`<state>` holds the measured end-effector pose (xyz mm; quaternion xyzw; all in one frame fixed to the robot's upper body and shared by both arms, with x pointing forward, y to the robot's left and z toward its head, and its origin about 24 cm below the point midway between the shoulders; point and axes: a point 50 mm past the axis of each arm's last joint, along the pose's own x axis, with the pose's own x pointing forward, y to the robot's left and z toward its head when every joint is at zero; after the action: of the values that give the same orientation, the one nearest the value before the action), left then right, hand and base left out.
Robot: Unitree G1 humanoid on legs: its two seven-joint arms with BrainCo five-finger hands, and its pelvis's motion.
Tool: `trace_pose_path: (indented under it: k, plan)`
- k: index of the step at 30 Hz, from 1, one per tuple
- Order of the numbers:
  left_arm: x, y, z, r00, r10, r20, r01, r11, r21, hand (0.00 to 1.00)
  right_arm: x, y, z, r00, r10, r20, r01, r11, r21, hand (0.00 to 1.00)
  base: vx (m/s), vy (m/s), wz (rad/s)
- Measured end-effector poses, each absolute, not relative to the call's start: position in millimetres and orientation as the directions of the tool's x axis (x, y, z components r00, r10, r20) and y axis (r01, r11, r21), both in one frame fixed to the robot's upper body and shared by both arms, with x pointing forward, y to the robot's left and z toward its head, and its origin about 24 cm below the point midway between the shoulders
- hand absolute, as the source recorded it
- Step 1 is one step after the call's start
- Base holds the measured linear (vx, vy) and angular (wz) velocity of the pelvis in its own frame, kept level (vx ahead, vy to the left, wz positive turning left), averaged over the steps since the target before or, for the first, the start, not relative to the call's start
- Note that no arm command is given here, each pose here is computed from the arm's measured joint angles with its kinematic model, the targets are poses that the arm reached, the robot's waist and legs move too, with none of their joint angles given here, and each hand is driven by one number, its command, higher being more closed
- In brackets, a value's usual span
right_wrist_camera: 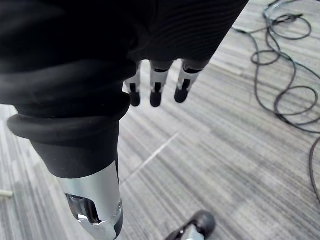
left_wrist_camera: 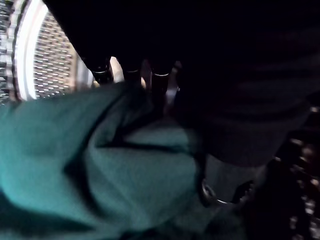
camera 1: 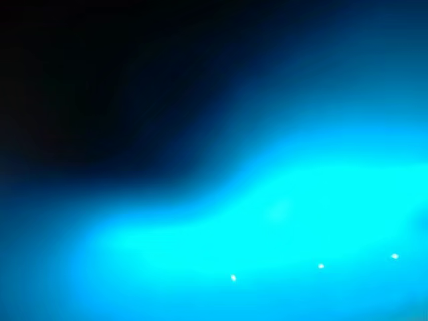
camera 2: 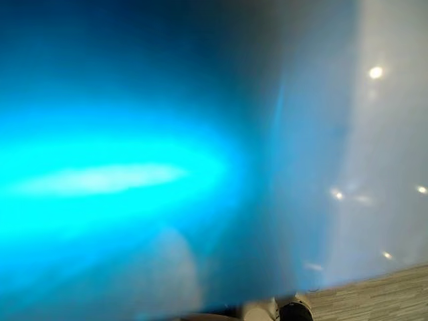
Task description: Pick up the laundry basket with both hands and put the clothes into the washing machine.
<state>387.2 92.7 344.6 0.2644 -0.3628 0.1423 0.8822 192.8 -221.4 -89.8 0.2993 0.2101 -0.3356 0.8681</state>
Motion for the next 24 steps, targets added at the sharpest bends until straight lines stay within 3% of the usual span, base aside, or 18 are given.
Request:
trace_pose_path:
  k: [2,4,7,11,13,16,17,20,24]
  plan:
    - [405,113,292,0.821,0.190,0.538,-0.391,0.874,0.289,0.00,191,-220,-93,0.678,-0.452,-0.579,0.713,0.594,0.372,0.00,0.01,0.016,0.00]
    - [413,128,243,0.893,0.272,0.359,-0.367,0.902,0.229,0.00,190,-219,-95,0.673,-0.447,-0.589,0.716,0.594,0.367,0.00,0.00,0.000,0.00]
    - [411,135,200,0.925,0.309,0.219,-0.341,0.931,0.127,0.00,189,-216,-97,0.672,-0.433,-0.601,0.709,0.610,0.353,0.00,0.01,0.003,-0.01]
    - [408,138,170,0.940,0.333,0.076,-0.319,0.935,-0.157,0.00,192,-209,-101,0.665,-0.405,-0.627,0.705,0.618,0.349,0.00,0.04,0.003,-0.03]
    - [405,139,145,0.956,0.291,-0.048,-0.286,0.872,-0.397,0.00,195,-208,-101,0.663,-0.396,-0.635,0.703,0.620,0.349,0.00,0.08,-0.026,0.11]
    - [380,137,68,0.923,0.214,-0.320,-0.378,0.667,-0.643,0.00,203,-204,-99,0.655,-0.388,-0.649,0.709,0.613,0.349,0.00,0.13,-0.052,0.09]
    - [357,135,26,0.883,0.185,-0.432,-0.447,0.612,-0.652,0.00,204,-203,-100,0.652,-0.381,-0.656,0.709,0.613,0.349,0.00,0.20,-0.056,0.09]
    - [312,138,-33,0.798,0.186,-0.574,-0.552,0.606,-0.572,0.00,194,-200,-109,0.612,-0.366,-0.701,0.728,0.607,0.319,0.00,0.18,-0.038,0.19]
    - [267,150,-71,0.770,0.198,-0.606,-0.533,0.721,-0.442,0.00,167,-199,-124,0.564,-0.352,-0.747,0.743,0.612,0.272,0.00,0.24,-0.025,0.25]
